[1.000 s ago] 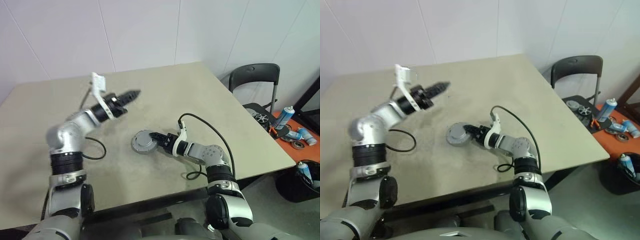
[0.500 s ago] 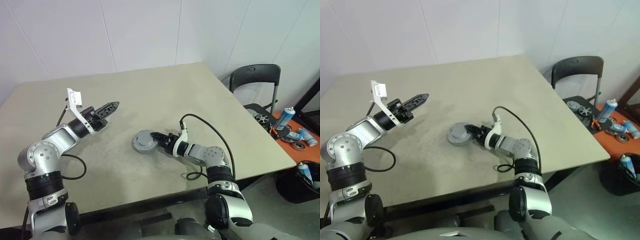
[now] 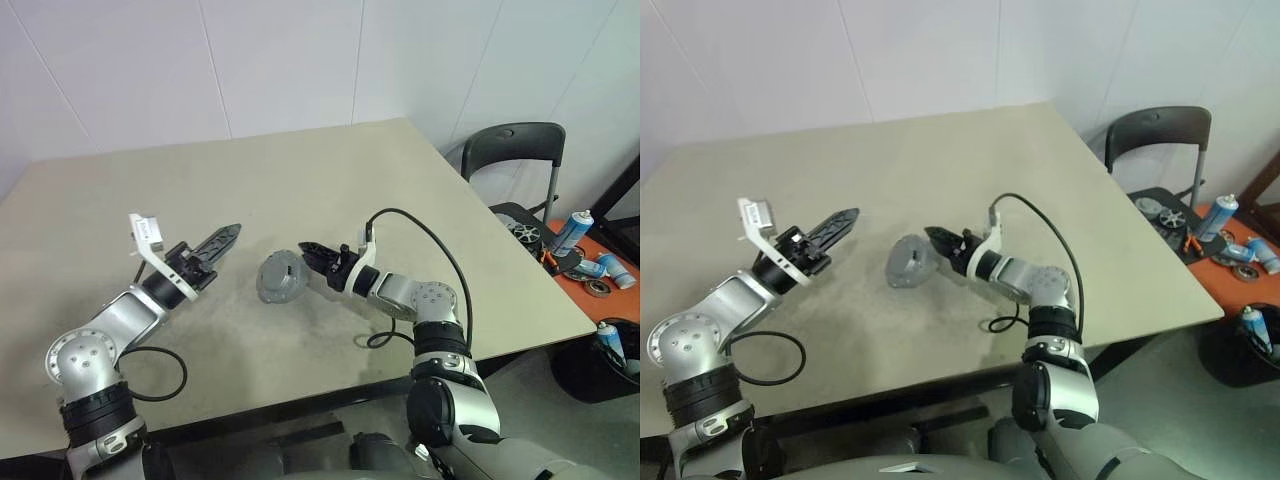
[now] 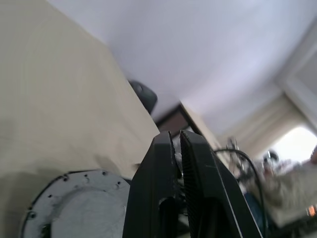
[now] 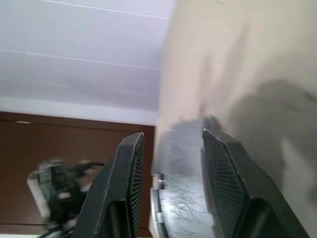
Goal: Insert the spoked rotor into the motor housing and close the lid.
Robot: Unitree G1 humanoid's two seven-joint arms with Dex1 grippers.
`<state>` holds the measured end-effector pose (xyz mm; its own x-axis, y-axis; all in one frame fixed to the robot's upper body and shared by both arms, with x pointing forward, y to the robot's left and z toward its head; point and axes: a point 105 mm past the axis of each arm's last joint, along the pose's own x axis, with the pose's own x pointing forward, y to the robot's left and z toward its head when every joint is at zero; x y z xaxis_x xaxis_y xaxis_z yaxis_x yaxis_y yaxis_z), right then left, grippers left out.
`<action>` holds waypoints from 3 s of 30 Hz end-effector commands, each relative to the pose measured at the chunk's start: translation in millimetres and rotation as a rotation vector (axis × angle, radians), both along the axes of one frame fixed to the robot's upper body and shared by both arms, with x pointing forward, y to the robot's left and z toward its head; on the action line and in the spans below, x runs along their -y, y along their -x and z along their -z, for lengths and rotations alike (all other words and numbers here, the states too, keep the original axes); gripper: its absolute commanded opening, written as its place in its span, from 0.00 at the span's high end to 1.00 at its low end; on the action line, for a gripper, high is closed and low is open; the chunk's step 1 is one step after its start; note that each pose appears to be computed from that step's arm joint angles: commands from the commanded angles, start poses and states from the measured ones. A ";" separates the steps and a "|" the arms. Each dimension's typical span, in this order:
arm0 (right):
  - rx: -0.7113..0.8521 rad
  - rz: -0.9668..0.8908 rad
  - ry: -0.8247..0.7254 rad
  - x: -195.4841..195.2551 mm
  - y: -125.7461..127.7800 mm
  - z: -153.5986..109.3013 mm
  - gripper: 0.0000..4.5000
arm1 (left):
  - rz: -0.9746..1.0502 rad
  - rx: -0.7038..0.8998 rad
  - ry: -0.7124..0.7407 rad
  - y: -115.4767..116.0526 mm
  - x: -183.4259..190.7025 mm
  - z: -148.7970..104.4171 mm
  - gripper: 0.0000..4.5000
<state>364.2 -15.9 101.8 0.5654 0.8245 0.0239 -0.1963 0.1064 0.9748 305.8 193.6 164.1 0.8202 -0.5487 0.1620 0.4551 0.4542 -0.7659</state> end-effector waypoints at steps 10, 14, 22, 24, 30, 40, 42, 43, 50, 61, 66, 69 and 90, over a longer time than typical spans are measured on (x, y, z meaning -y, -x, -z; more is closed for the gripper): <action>0.008 -0.030 0.112 1.9 1.2 10.6 0.57 | -0.086 0.033 -0.069 -4.3 -20.3 -11.1 0.93; 0.149 -0.056 0.138 17.5 6.9 -13.2 0.57 | 0.027 0.030 -0.158 -0.5 4.3 -3.9 0.93; 0.286 -0.044 0.252 57.4 5.1 -35.9 0.57 | 0.343 -0.078 -0.544 -10.4 48.8 86.9 0.93; 0.289 -0.063 0.319 58.5 7.2 -28.6 0.57 | 0.347 -0.060 -0.507 -25.8 58.1 83.4 0.93; 0.358 -0.252 0.568 40.7 43.9 13.5 0.61 | 0.409 -0.005 -0.497 -42.2 89.5 80.1 0.93; 0.364 -0.208 0.550 44.7 38.2 12.5 0.99 | 0.392 -0.006 -0.501 -42.0 76.2 79.0 0.93; 0.370 -0.212 0.544 46.6 37.2 9.7 0.99 | 0.377 -0.007 -0.495 -42.6 72.4 76.8 0.93; 0.378 -0.217 0.536 47.1 37.0 7.0 0.99 | 0.372 -0.004 -0.493 -42.8 70.4 75.6 0.93; 0.576 -0.232 0.547 48.4 32.1 -22.1 0.99 | 0.337 0.085 -0.440 -41.5 51.3 47.1 0.93; 0.909 -0.290 0.961 13.1 13.9 11.7 0.50 | 0.202 0.204 -0.538 -35.5 6.5 18.3 0.93; 0.904 -0.251 0.944 -1.5 3.1 15.5 0.50 | 0.172 0.183 -0.543 -35.7 4.6 20.4 0.93; 0.877 -0.174 0.944 3.5 -10.9 11.4 0.50 | 0.166 0.172 -0.537 -34.3 7.0 24.6 0.93; 0.842 -0.126 0.975 2.9 -18.8 24.8 0.01 | 0.123 0.142 -0.513 -31.3 1.2 29.0 0.93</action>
